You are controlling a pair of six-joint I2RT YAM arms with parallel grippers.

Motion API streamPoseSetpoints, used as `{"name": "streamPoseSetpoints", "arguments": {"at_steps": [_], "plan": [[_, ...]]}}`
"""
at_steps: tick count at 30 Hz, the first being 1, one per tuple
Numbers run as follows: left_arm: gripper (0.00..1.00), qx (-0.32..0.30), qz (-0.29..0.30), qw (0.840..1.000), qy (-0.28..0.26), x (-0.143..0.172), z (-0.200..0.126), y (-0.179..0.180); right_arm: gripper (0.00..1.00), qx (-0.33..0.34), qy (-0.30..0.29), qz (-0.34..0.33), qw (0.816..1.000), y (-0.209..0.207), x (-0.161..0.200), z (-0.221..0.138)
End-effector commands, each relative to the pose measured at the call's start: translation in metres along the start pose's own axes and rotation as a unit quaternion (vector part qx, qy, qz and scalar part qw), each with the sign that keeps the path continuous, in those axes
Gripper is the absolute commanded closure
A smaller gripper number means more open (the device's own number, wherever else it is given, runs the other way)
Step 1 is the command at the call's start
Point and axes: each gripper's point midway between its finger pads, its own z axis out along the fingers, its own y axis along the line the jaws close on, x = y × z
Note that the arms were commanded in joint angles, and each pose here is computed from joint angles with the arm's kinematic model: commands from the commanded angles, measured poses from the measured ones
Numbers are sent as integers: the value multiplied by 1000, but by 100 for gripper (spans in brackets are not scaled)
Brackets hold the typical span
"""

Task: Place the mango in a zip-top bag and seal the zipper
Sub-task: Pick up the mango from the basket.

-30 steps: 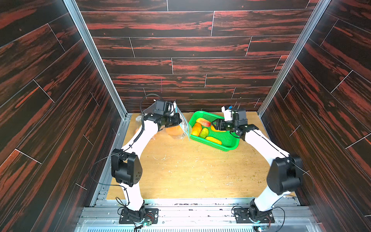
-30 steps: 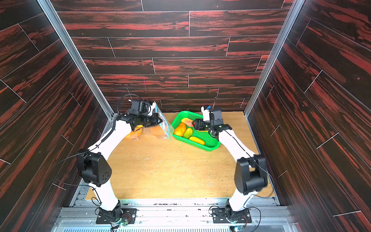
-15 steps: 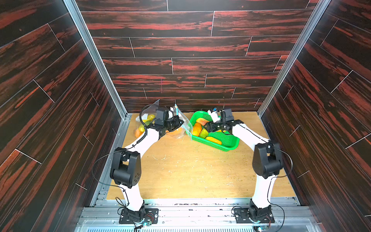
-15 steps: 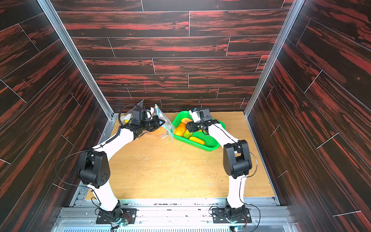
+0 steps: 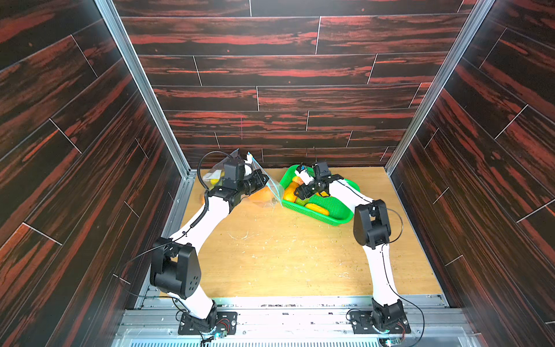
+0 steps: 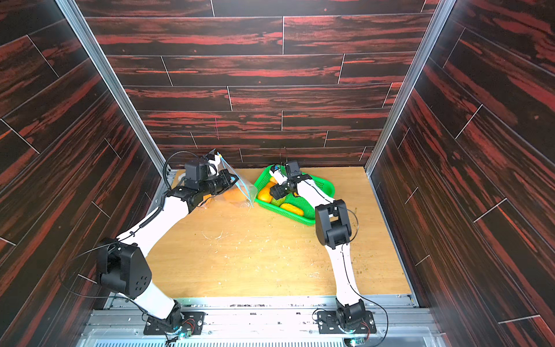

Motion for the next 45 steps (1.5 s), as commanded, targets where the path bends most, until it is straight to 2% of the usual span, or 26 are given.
{"name": "streamPoseSetpoints", "arguments": {"at_steps": [1, 4, 7, 11, 14, 17, 20, 24, 28, 32, 39, 43, 45], "plan": [[100, -13, 3, 1000, 2, 3, -6, 7, 16, 30, 61, -8, 998, 4, 25, 25], [100, -18, 6, 1000, 6, 5, -6, 10, 16, 74, 96, 23, 992, -10, 34, 22], [100, -25, 8, 1000, 6, 5, -6, 13, 16, 113, 115, 65, 985, -19, 39, 3], [100, -24, 7, 1000, 7, 5, -5, 14, 17, 92, 108, 106, 984, -6, 36, -15], [100, -24, 6, 1000, 9, 6, -5, 15, 20, 80, 105, 116, 984, -1, 38, -12], [100, -21, 5, 1000, 13, 8, -7, 14, 25, 72, 137, 141, 978, -2, 51, -4], [100, -20, 6, 1000, 12, 9, -9, 13, 20, 70, 159, 179, 969, -1, 64, -2], [100, -15, 8, 1000, 12, 9, -12, 9, 16, 85, 129, 245, 957, -4, 57, -14], [100, -14, 8, 1000, 14, 11, -12, 8, 13, 94, 104, 339, 930, -7, 55, -24], [100, -14, 5, 1000, 14, 13, -12, 10, 14, 65, 90, 382, 918, 5, 57, -20], [100, -32, -26, 999, 6, 18, -13, 22, 47, 23, 62, 382, 922, 18, 47, -20], [100, -33, -53, 998, -10, 15, -17, 23, 74, 22, 2, 357, 934, 16, 20, -46], [100, -35, -69, 997, -14, 13, -18, 25, 81, 16, -39, 334, 942, 17, 2, -64]]}}
